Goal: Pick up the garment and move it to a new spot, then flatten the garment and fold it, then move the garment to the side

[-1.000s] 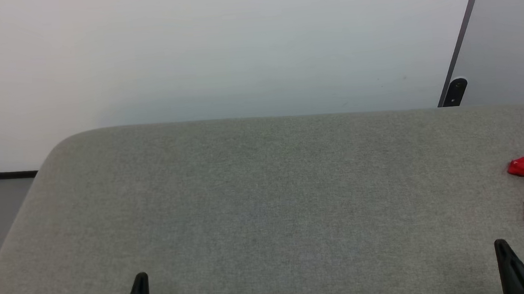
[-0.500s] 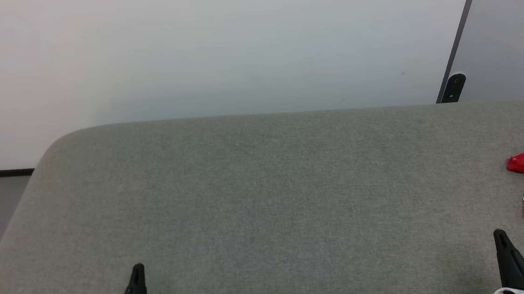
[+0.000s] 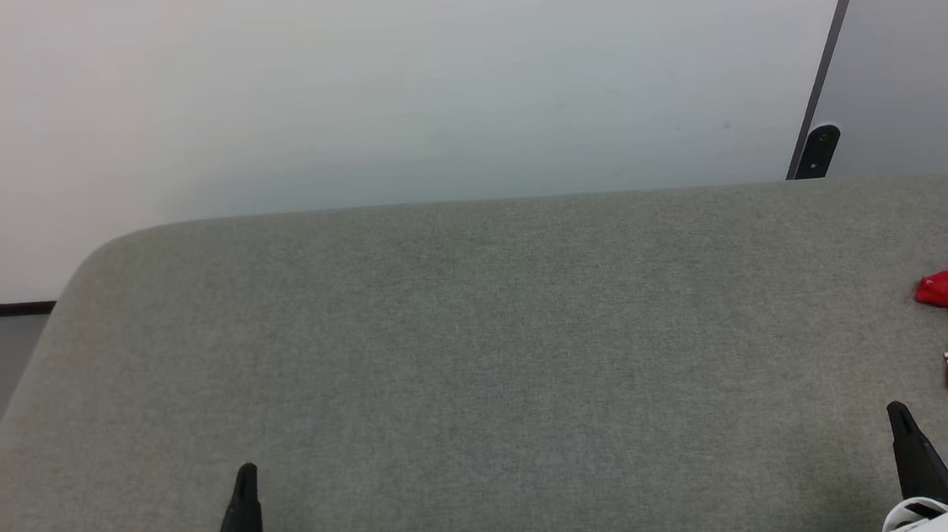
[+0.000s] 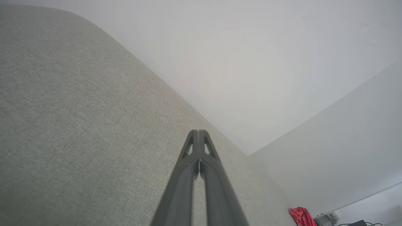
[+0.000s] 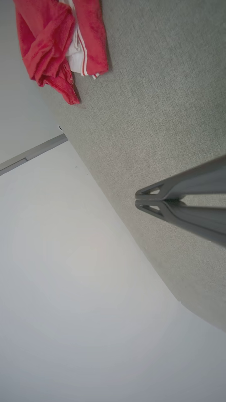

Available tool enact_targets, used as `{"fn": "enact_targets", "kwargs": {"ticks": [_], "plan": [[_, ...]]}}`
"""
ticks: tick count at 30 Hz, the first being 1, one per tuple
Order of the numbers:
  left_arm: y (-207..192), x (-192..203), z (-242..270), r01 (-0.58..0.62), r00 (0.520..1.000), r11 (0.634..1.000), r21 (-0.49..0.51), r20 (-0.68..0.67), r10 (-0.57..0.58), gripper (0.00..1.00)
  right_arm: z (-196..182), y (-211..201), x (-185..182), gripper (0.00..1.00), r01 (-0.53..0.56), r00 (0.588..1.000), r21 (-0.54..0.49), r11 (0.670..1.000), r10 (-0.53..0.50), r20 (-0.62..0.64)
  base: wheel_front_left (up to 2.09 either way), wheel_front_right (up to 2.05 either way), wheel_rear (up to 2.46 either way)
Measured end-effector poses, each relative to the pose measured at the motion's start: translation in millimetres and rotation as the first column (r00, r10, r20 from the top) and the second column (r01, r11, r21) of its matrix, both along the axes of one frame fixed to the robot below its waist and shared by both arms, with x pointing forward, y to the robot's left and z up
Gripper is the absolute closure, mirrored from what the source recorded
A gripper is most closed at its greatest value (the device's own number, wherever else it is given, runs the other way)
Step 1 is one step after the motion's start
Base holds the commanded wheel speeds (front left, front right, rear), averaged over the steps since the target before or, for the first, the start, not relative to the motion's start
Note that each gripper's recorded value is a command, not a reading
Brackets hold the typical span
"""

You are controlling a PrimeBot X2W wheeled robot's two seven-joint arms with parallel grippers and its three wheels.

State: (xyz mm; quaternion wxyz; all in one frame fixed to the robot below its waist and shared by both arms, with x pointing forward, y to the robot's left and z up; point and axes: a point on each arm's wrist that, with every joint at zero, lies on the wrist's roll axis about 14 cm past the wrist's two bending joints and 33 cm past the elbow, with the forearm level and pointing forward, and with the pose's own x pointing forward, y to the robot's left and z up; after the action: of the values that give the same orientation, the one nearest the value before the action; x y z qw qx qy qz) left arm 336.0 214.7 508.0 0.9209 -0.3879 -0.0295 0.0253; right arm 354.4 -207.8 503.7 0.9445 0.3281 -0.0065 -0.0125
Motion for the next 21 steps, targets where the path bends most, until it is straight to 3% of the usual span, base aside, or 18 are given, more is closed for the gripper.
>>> {"fn": "enact_targets", "kwargs": {"ticks": [21], "plan": [[-2, 16, -3, 0.012, 1.000, 0.969, -0.246, -0.012, -0.015, 1.00, -3, 1, 10, 1.00, 0.007, 1.000, 0.285, 0.958, -0.003, -0.017, 0.00, 0.00, 0.00]]}}
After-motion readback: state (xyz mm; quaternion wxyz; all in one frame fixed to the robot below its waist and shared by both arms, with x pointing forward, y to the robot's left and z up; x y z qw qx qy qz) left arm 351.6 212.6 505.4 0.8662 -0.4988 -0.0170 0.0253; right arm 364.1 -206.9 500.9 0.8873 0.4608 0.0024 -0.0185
